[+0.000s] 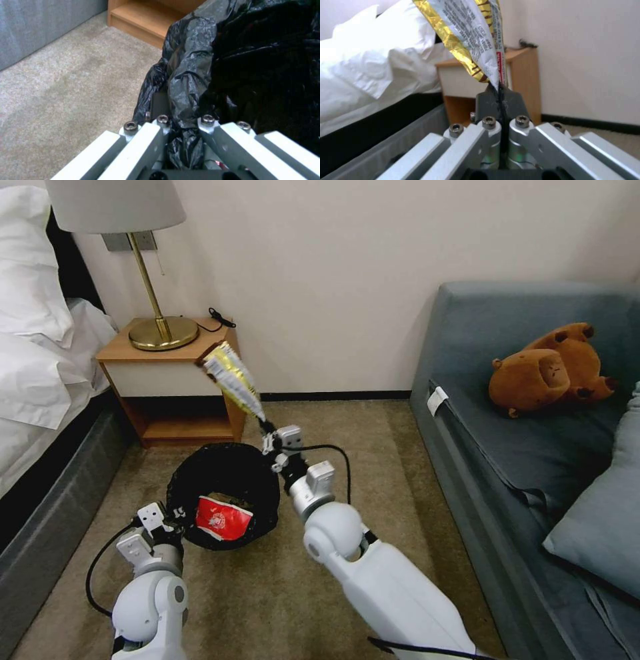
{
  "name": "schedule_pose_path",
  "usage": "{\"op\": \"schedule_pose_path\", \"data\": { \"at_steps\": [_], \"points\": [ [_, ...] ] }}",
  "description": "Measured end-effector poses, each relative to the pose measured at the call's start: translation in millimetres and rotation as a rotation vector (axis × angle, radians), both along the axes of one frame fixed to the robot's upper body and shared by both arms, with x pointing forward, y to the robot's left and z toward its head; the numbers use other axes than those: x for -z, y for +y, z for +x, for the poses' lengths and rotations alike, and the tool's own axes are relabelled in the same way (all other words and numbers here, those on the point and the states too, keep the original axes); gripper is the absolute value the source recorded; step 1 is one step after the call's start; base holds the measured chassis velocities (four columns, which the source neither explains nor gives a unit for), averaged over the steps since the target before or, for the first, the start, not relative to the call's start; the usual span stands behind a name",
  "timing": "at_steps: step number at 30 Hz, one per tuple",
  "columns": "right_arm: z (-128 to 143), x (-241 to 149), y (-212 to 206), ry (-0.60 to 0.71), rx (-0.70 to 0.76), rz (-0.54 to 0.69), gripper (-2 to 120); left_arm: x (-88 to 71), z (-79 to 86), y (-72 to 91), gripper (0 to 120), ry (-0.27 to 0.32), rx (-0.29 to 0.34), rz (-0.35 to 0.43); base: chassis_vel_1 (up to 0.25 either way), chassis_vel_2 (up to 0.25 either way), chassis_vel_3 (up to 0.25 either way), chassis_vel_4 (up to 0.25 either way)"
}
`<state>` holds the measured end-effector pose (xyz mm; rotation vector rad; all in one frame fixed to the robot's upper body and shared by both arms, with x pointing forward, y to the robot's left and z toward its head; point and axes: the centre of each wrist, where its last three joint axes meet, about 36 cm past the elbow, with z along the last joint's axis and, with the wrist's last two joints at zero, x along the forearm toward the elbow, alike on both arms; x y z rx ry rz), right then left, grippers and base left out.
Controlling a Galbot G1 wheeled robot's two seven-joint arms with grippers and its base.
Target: Pick up the trash bin, then pick up the garbage on the floor and place it into the trash bin.
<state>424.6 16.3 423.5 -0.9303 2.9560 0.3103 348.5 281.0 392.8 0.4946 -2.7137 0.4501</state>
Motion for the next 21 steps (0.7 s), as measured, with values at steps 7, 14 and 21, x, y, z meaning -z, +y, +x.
{"op": "schedule_pose_path", "data": {
  "at_steps": [7, 14, 21],
  "points": [
    [-28.3, 26.3, 18.3, 0.035, -0.046, -0.018, 0, -3.2, 1.7, -2.2, 1, 0.002, 0.003, 0.000, 0.000, 0.000, 0.000, 0.000],
    [-36.1, 50.8, 25.3, 0.067, -0.050, -0.044, 0, -5.4, 1.8, -3.6, 1, -0.002, 0.007, 0.005, 0.000, 0.000, 0.000, 0.000],
    [-40.6, 71.3, 27.3, 0.099, -0.050, -0.069, 0, -6.7, 1.5, -3.9, 1, -0.003, 0.009, 0.007, 0.000, 0.000, 0.000, 0.000]
  ]
}}
